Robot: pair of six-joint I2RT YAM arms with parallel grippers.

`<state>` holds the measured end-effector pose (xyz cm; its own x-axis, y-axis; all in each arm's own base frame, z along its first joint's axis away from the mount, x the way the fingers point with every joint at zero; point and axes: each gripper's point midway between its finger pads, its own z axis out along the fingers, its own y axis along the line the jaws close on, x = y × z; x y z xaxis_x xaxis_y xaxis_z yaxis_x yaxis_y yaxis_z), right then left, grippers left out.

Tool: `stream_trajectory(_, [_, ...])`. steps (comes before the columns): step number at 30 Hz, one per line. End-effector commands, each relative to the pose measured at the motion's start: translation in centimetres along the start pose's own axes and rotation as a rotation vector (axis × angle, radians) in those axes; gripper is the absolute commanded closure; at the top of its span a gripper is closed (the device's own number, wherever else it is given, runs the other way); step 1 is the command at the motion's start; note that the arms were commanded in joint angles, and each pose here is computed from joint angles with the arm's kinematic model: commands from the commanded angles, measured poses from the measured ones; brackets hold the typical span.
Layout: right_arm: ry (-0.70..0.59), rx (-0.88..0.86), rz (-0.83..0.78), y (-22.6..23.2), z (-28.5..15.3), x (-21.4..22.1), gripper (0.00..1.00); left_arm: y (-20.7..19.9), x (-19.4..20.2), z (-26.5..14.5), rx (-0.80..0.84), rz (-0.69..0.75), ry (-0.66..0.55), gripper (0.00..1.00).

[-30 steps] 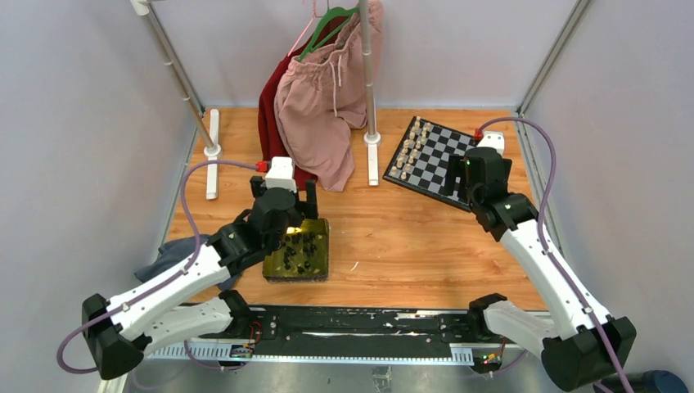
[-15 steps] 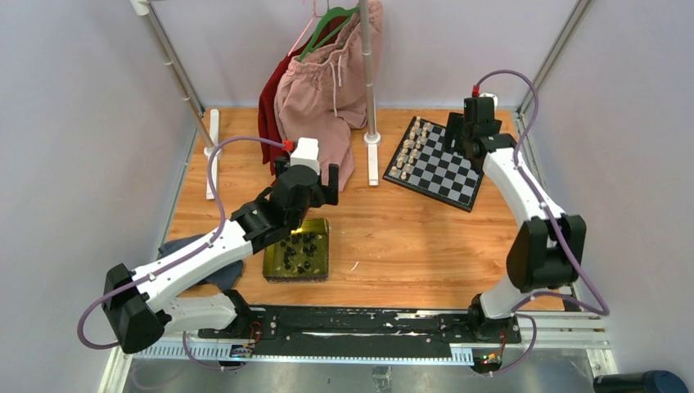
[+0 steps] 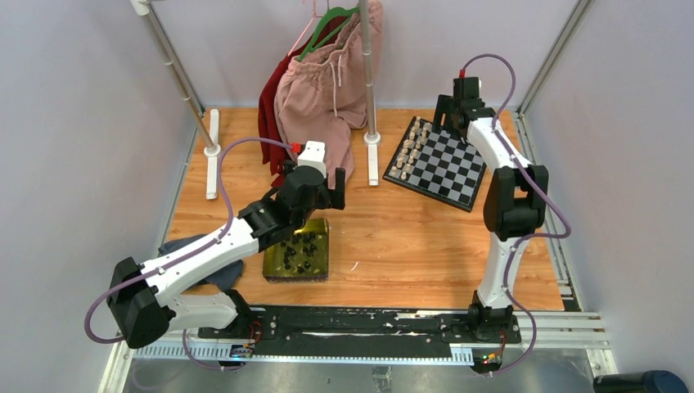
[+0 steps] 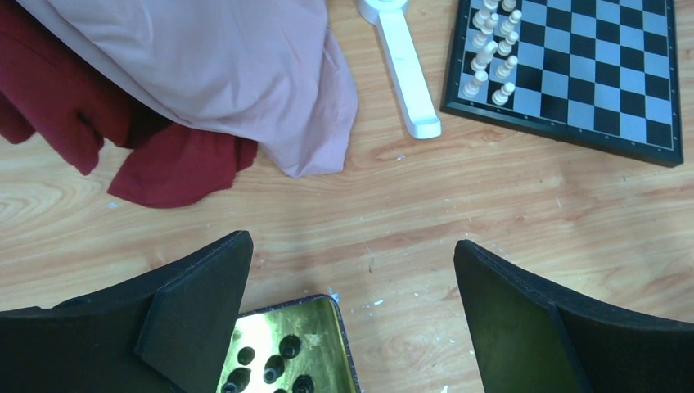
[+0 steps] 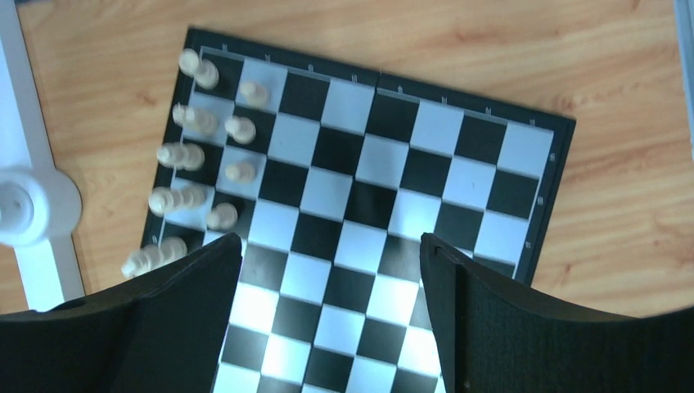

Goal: Set up the chess pieces on the board
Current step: Move the chessboard to the center of the board.

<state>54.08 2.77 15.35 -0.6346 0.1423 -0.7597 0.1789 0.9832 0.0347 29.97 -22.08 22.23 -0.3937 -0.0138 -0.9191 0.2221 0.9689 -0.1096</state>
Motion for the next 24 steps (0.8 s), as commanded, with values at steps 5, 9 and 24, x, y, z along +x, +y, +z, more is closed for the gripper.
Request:
stream_trajectory(5, [-0.022, 0.028, 0.004, -1.3, 3.9, -2.9, 0.16, -1.1, 1.4, -0.6, 0.102, -0.049, 0.013, 0.0])
stream_trajectory(9, [-0.017, 0.041, 0.015, -1.8, 6.0, -3.0, 0.16, -1.4, 1.7, -1.1, 0.145, -0.037, 0.009, 0.0])
stream_trajectory(24, [-0.061, 0.078, 0.093, -2.3, 12.1, -4.0, 0.17, -2.5, 2.3, -2.4, 0.279, 0.02, -0.021, 0.0])
